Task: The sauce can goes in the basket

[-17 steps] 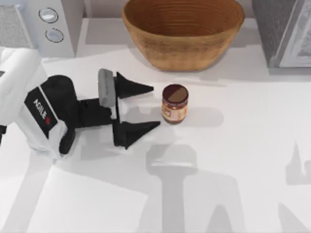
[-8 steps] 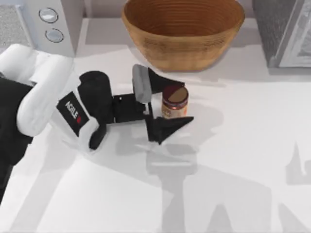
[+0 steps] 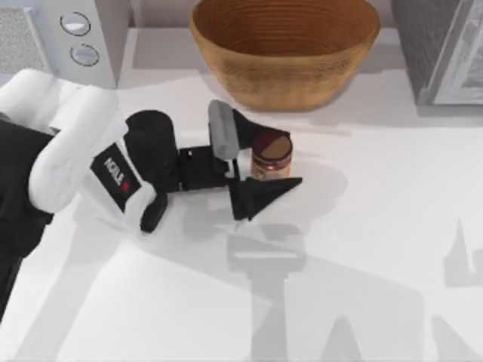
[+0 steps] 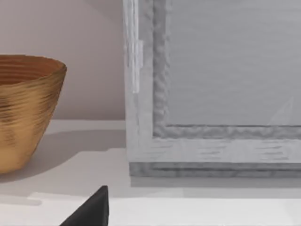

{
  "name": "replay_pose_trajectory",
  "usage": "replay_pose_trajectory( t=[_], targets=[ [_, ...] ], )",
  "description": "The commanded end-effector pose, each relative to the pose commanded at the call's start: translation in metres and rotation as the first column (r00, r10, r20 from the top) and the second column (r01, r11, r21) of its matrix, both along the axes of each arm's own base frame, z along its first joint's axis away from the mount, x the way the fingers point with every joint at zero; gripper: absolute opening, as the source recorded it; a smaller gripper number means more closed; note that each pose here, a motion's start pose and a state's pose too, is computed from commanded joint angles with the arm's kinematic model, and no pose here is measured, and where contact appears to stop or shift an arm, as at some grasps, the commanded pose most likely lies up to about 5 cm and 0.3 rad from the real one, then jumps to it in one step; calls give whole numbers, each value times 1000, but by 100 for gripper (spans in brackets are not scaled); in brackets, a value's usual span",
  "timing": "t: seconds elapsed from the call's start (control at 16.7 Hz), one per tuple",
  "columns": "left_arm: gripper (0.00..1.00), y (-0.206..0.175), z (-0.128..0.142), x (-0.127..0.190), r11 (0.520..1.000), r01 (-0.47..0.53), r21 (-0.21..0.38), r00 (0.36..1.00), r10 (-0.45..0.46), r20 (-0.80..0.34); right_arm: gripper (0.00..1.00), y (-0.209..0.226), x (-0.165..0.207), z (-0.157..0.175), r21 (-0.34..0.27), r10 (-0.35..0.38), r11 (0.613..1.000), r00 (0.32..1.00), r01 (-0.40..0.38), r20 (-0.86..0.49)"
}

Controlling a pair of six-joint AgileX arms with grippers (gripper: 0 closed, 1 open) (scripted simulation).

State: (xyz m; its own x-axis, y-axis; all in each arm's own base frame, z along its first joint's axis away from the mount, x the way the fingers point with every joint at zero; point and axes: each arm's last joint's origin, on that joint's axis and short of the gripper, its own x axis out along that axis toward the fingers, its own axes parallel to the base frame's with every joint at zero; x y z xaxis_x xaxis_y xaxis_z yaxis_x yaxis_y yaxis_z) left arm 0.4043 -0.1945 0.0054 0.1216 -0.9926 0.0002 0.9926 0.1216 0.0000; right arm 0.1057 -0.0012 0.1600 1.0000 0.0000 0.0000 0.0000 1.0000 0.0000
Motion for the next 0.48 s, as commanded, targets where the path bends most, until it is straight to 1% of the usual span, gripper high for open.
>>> replay_pose_trajectory(
  t=[0.48],
  targets=[
    [10, 0, 0, 0, 1000, 0, 0, 1000, 0, 0, 100, 0, 0, 0, 0, 0, 1000, 1000, 0, 0]
  ],
)
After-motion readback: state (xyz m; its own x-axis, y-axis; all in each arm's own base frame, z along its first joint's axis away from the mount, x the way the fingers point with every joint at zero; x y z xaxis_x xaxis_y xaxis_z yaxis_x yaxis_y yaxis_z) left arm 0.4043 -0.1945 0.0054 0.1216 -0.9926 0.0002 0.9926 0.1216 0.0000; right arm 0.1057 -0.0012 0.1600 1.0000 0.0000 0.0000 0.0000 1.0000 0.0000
